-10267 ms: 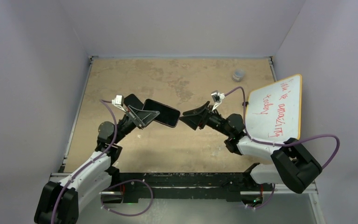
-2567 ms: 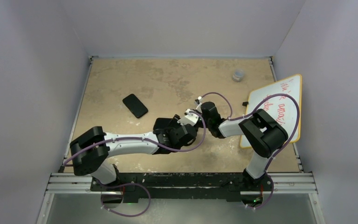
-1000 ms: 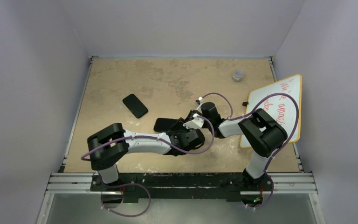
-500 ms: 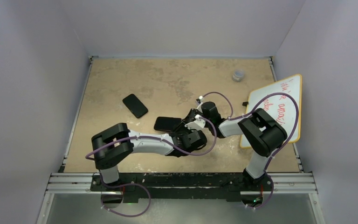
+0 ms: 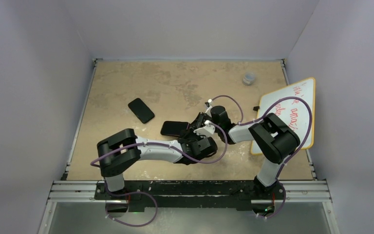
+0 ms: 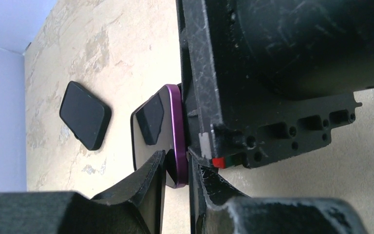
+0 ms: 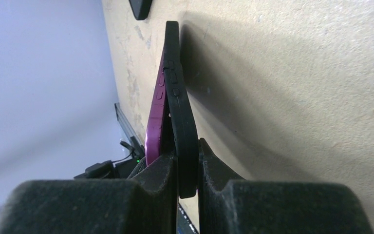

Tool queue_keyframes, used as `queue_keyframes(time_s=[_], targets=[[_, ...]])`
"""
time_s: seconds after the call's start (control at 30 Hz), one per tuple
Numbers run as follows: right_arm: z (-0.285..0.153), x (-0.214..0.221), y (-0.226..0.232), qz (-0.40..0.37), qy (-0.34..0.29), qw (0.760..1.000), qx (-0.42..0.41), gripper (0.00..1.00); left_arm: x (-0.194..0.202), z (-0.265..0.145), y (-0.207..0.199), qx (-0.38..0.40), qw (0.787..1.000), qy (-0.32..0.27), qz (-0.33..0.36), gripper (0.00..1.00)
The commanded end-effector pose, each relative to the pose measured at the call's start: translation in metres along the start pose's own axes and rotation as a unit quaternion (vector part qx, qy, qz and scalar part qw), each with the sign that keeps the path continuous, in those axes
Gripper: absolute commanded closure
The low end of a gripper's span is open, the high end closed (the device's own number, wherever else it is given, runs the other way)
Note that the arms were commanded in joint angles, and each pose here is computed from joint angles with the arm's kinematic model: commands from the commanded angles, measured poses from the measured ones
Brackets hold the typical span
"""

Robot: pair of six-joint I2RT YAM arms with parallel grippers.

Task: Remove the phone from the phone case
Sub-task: Remove the phone case from the phone.

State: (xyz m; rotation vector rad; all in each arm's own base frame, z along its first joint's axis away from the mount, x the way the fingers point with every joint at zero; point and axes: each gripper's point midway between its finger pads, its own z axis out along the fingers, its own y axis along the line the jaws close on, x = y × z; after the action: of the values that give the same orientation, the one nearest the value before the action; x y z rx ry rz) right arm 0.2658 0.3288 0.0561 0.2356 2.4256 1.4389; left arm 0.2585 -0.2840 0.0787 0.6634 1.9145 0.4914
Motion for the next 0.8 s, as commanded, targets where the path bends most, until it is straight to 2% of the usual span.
queue_keyframes(time_s=[0.0, 0.5, 0.77], targets=[[-0.003, 0.021, 0.023, -0.003, 0.056, 0.997, -0.047, 1.0, -0.016, -0.005, 0.027, -0.013, 0.998, -0.017, -0.052, 1.0], [0.003, 0.013, 0.005, 0.008, 0.033, 0.999, -0.011, 1.0, -0.05, -0.041, 0.068, 0.04, 0.985, -0.072, -0.154, 1.0], [0.009, 0.007, -0.001, 0.003, 0.023, 1.0, 0.0, 1.0, -0.072, -0.046, 0.051, 0.092, 0.976, -0.097, -0.17, 1.0]])
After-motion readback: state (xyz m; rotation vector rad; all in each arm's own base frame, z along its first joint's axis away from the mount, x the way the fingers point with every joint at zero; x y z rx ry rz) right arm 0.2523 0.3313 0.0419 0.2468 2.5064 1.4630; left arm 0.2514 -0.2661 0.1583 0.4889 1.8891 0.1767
